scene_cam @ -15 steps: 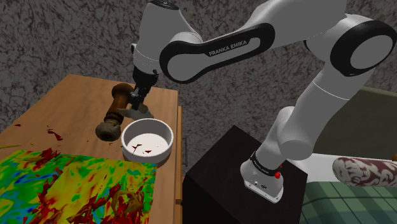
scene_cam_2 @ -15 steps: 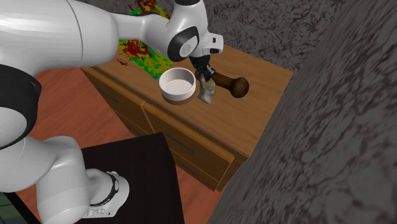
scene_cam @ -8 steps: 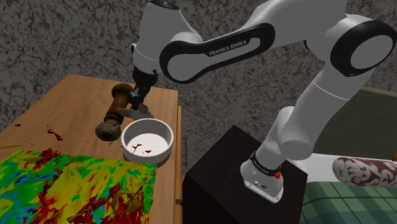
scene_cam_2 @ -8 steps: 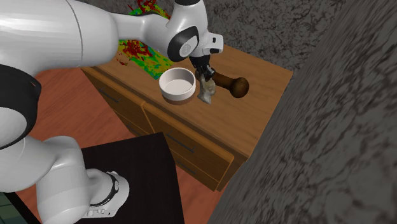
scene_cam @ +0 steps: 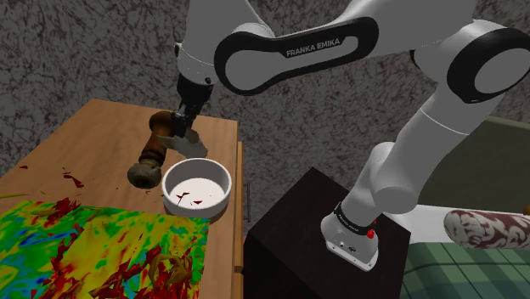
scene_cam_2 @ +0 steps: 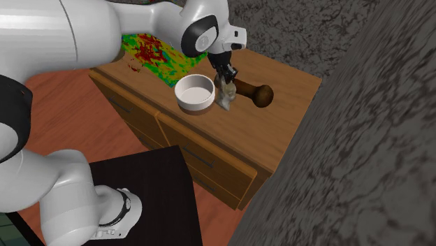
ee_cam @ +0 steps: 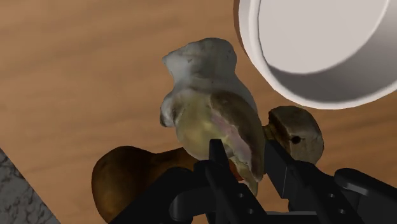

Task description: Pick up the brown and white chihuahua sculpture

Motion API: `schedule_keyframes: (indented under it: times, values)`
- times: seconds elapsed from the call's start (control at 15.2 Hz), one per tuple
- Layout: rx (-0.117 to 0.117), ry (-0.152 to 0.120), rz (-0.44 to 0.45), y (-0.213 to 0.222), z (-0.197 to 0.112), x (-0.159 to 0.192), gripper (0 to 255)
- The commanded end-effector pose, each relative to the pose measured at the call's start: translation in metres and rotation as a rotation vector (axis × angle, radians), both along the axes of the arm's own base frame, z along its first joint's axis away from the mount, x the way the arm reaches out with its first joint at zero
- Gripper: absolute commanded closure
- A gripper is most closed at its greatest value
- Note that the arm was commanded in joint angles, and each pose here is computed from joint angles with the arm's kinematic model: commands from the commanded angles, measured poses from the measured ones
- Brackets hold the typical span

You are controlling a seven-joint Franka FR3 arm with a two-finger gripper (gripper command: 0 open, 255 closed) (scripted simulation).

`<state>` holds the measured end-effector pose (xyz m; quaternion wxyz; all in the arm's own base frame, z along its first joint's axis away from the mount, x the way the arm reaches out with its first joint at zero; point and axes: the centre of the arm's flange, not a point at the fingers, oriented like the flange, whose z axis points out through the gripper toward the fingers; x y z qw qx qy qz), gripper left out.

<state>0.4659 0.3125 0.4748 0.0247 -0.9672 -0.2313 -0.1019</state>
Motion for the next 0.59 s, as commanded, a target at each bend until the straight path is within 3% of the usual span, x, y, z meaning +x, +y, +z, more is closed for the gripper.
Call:
schedule_keyframes:
  times: [0.0, 0.53]
  values:
    - [0.000, 0.000, 0.000, 0.001, 0.013, 0.000, 255]
    - [0.000, 0.000, 0.000, 0.001, 0.046, 0.000, 255]
